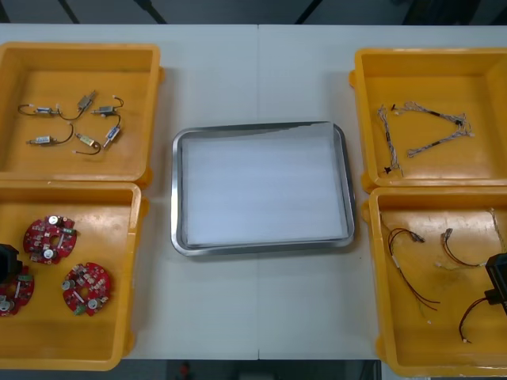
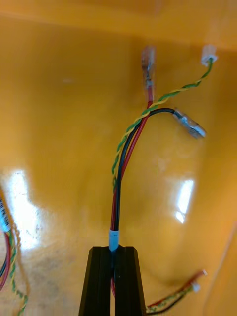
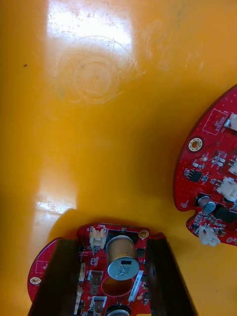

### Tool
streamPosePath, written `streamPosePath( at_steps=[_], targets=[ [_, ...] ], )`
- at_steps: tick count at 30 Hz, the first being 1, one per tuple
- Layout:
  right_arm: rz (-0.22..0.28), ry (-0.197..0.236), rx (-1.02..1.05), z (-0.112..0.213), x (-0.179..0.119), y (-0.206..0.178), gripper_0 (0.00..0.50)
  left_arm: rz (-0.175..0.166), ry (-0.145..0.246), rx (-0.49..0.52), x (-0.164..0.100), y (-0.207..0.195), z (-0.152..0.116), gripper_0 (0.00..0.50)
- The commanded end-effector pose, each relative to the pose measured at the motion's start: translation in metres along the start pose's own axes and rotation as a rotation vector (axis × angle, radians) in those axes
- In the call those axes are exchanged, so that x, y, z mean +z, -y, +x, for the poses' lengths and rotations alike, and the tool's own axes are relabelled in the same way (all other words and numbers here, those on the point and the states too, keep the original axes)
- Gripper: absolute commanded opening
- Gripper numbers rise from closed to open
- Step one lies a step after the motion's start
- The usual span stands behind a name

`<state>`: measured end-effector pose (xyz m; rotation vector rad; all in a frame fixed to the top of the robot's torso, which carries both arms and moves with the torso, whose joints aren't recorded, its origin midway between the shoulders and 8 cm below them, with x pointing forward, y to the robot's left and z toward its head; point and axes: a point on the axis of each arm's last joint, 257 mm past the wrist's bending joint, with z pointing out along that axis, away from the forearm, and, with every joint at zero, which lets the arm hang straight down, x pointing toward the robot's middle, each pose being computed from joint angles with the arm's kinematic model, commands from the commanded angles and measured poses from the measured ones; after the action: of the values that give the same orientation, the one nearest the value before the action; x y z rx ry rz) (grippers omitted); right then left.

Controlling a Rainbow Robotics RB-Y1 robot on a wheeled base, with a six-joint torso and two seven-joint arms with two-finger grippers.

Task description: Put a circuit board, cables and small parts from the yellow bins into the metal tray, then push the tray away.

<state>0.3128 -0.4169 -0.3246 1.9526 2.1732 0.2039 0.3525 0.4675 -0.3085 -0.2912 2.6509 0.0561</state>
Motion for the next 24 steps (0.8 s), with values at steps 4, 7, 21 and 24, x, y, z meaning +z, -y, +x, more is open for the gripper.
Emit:
streamPosePath(
  at_steps=[4,7,21,24],
  targets=[
    [-0.035,0.008,-0.190,-0.031,-0.054,-0.025,0.000,0.006,-0.008,0.031,0.001,0.005,0.000,0.375],
    [-0.033,-0.009,-0.268,-0.036,-0.069,-0.024,0.000,0.005,-0.011,0.030,0.001,0.004,0.001,0.375],
    [0.017,0.121,-0.727,-0.035,-0.127,-0.024,0.000,0.010,-0.013,0.017,0.004,0.007,0.004,0.373],
    [0.009,0.119,-0.827,-0.028,-0.134,-0.030,0.000,0.002,-0.016,0.027,0.006,0.006,0.007,0.373]
  ],
)
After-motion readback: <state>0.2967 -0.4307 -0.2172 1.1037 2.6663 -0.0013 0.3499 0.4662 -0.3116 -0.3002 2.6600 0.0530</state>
